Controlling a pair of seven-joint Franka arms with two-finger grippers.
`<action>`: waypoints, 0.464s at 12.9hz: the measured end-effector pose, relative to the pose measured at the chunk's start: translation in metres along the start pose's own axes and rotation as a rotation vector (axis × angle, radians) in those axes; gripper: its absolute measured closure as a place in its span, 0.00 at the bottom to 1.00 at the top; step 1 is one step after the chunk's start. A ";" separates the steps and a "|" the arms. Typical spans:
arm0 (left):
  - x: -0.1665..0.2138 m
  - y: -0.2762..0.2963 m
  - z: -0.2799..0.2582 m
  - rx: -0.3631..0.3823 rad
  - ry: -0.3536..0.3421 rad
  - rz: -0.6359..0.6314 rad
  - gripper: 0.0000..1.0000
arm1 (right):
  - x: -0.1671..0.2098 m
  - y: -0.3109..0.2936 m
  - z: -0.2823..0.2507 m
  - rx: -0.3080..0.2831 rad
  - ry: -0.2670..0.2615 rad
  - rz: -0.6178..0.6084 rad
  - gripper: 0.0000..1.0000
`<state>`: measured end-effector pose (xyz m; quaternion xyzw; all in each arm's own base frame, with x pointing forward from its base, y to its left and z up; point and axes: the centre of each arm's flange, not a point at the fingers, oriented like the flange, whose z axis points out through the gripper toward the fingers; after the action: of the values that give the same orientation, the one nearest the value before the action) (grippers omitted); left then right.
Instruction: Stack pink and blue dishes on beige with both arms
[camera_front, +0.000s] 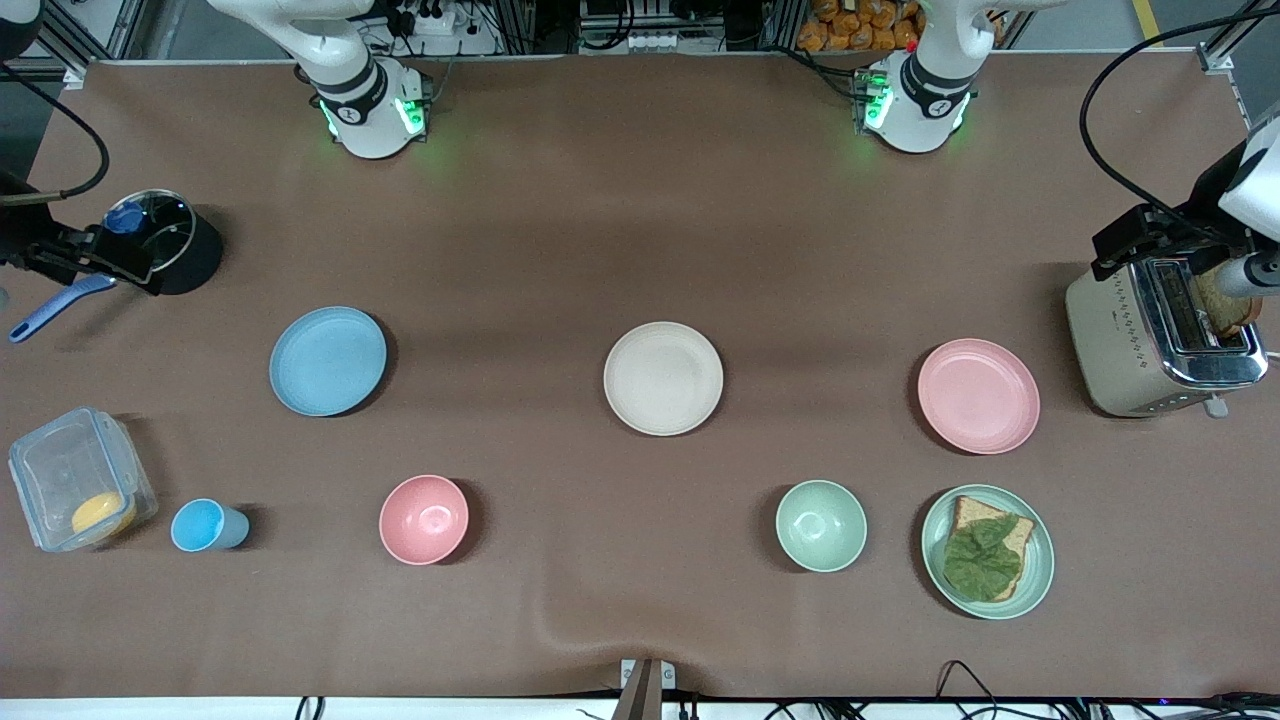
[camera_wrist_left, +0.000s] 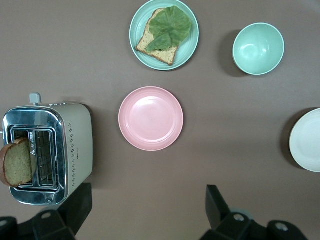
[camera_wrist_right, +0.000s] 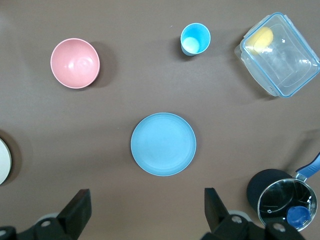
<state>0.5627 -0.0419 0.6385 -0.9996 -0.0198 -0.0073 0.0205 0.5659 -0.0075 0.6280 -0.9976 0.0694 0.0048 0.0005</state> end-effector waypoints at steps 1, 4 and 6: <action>0.000 0.000 0.000 0.000 0.000 0.000 0.00 | 0.000 0.000 0.000 0.000 0.000 0.000 0.00; 0.000 -0.001 0.001 0.001 -0.005 -0.001 0.00 | 0.000 0.000 0.000 0.000 -0.002 0.000 0.00; 0.003 -0.012 0.009 0.002 -0.022 0.004 0.00 | 0.000 0.000 0.000 0.000 -0.002 0.000 0.00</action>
<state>0.5656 -0.0299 0.6298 -0.9996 -0.0181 0.0038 0.0214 0.5656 -0.0076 0.6279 -0.9976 0.0695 0.0059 0.0005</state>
